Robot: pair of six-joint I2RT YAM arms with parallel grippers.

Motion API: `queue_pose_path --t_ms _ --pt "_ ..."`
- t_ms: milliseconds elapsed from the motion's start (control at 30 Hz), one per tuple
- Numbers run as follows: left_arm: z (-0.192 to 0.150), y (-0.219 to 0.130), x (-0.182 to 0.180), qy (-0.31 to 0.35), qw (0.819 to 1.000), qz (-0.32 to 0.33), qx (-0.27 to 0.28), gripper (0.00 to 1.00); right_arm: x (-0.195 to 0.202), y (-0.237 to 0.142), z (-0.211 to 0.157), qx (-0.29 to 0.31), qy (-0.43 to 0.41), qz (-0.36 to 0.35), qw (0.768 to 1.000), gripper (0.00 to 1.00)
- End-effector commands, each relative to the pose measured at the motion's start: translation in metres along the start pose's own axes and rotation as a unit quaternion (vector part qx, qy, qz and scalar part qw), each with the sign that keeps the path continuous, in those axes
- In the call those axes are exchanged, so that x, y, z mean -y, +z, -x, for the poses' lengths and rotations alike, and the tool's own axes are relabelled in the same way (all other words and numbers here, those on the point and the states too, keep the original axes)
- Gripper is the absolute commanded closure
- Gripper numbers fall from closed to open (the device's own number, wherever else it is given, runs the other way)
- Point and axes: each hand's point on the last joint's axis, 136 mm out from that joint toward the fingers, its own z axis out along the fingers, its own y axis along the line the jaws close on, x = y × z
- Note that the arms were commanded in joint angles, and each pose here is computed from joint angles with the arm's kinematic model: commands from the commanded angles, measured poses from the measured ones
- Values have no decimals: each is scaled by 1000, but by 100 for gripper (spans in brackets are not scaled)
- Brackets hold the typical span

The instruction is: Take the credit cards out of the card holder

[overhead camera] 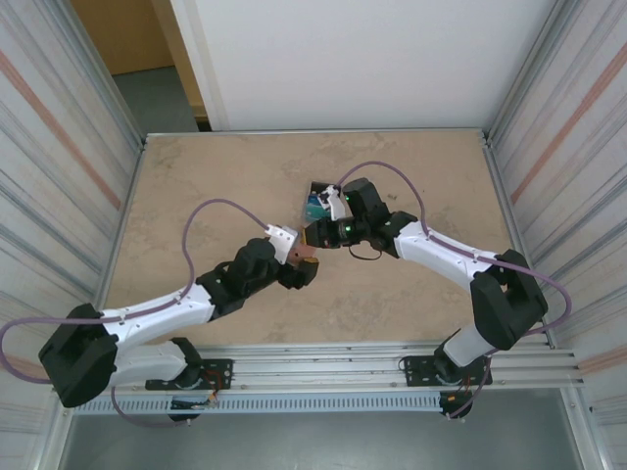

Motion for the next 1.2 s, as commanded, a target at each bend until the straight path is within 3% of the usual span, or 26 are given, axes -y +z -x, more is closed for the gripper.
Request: queue_pose_path --t_ms 0,300,633,933,1167 --pt "45 -17 16 -6 997 -34 64 1 -13 -10 17 19 -36 2 999 98" --pt "65 -65 28 25 991 -96 93 1 3 -63 39 53 -67 -16 996 100" --pt "71 -85 11 -4 985 -151 88 2 -27 -98 27 22 -153 82 985 100" --pt "63 -90 56 57 952 -298 35 25 -69 -115 4 -18 -245 207 947 100" --pt "58 -81 70 37 935 -353 7 40 -84 -119 0 -54 -275 255 926 100"
